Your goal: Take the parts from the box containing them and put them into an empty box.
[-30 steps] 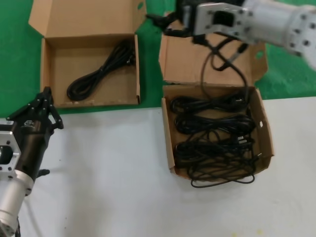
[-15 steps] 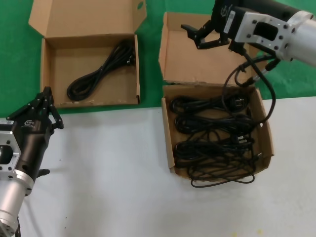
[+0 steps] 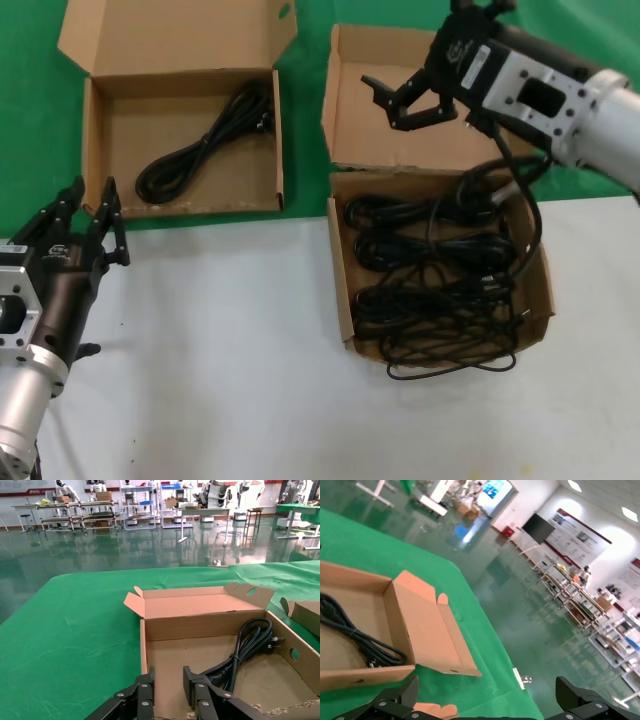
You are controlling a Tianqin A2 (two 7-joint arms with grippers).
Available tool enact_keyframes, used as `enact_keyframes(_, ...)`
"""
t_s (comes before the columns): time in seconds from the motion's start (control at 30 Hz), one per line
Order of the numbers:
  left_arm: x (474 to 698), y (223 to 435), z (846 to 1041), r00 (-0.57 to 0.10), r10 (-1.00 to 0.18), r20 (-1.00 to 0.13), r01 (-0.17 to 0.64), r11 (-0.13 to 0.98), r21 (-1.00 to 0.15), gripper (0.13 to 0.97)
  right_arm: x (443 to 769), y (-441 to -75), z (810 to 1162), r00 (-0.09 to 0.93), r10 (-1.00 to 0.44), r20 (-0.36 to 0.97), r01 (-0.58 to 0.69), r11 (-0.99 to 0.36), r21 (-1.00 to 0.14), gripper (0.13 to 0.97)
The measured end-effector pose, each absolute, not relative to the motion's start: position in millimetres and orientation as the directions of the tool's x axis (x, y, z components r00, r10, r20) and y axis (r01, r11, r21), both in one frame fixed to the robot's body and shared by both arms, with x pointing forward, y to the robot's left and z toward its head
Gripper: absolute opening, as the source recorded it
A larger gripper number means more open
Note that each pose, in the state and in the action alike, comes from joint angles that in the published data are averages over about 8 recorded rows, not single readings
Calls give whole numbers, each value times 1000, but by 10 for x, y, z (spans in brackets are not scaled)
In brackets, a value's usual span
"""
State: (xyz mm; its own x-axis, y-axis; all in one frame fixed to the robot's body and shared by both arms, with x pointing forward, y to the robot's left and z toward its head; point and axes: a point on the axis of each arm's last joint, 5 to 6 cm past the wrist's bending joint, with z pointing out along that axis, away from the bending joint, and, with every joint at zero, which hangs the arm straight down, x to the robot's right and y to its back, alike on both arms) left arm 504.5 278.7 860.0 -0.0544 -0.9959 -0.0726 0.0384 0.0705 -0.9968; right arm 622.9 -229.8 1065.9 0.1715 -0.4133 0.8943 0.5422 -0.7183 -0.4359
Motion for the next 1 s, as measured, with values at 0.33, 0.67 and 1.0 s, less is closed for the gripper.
enact_keyframes(0.33,5042,2790,8593,-51,-996,-72,36,71,-997,354,6139,-2339,10322,216,-554,804,503,-642,-578,964)
enact_keyframes(0.67,5038,2793,8585,-48,-996,-72,33,70,-997,568,6019,-2397,9984,244,-682,689,441,-555,-705,966)
enact_keyframes(1.0,5035,2795,8577,-45,-996,-72,31,70,-997,720,5869,-2470,9652,247,-793,557,362,-458,-812,966)
